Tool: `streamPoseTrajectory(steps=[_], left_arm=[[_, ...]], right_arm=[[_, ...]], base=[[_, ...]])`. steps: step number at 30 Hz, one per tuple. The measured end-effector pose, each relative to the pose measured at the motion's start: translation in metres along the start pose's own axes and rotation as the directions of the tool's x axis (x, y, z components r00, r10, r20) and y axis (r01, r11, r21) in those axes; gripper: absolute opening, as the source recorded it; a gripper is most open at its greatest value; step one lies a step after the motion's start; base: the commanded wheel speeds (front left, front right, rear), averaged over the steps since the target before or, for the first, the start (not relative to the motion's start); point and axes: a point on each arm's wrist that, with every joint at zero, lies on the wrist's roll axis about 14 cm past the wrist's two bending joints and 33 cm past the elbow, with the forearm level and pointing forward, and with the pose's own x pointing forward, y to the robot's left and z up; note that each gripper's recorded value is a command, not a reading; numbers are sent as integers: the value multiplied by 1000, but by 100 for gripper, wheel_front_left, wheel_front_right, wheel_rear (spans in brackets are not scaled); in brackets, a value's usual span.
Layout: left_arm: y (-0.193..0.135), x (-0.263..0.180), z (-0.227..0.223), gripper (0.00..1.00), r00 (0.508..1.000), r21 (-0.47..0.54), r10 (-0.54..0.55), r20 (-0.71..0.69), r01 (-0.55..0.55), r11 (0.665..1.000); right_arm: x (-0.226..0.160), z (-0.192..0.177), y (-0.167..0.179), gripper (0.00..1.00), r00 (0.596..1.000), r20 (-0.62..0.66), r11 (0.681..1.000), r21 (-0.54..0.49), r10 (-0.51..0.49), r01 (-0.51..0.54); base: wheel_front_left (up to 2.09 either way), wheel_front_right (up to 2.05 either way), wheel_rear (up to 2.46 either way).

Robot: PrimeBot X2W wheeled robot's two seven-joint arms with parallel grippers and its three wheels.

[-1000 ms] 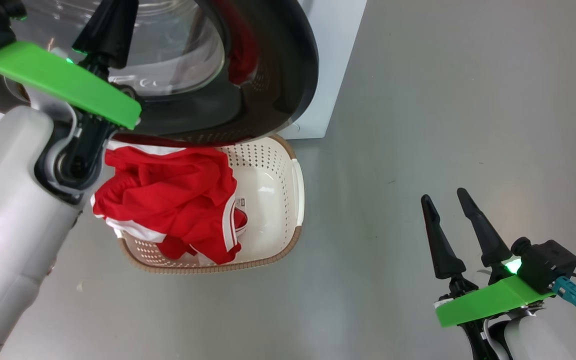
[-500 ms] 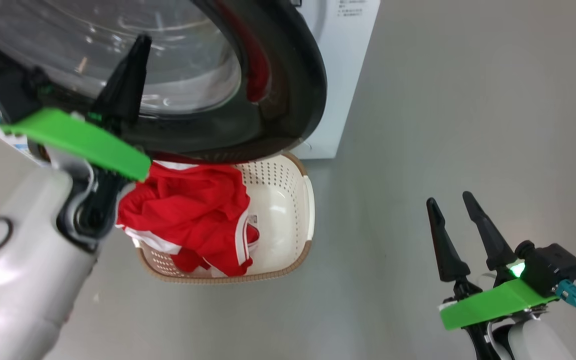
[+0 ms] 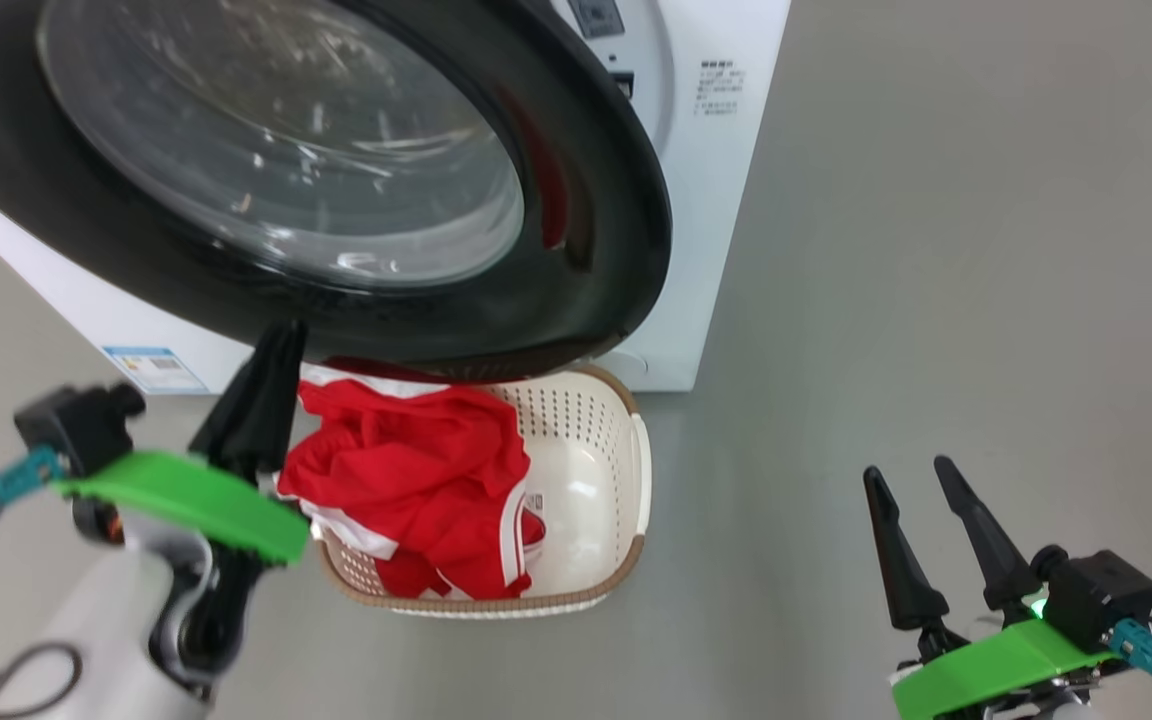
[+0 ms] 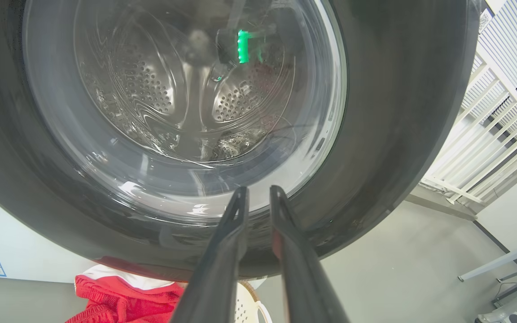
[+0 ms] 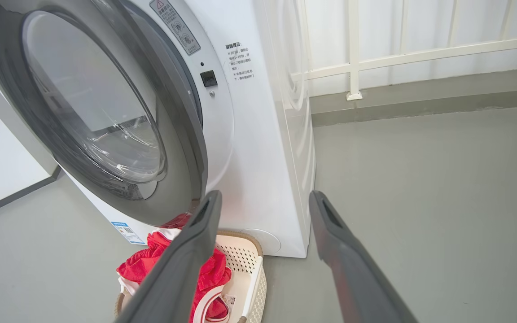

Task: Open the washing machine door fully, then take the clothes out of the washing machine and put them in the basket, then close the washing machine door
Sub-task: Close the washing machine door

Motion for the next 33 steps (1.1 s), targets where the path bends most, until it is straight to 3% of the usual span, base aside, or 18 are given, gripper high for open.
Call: streamPoseTrajectory(steps=[2, 6, 10, 12, 21, 33], left_arm=[[4, -12, -1, 27, 1000, 14, 17, -1, -17, 1000], [12, -33, -4, 48, 999, 41, 49, 0, -49, 998], [25, -55, -8, 88, 995, 63, 96, 1, -96, 993], [31, -66, -12, 100, 993, 84, 117, -6, -117, 990], [44, -101, -32, 100, 984, 173, 174, -40, -165, 971], [48, -132, -24, 100, 976, 281, 218, 18, -214, 935]], right_arm=[[-4, 1, 1, 100, 1000, 3, 1000, -2, 1, -1], [-12, 4, 2, 100, 1000, 11, 1000, -8, 2, -2], [-22, 6, -2, 100, 1000, 16, 1000, -10, -12, 12], [-27, 6, -4, 100, 1000, 17, 1000, -10, -21, 21], [-49, 8, -17, 100, 997, 23, 998, -10, -68, 69], [-72, 11, -33, 100, 991, 38, 991, -11, -130, 131]], base=[[0, 0, 0], [0, 0, 0], [0, 0, 0], [0, 0, 0], [0, 0, 0], [0, 0, 0]])
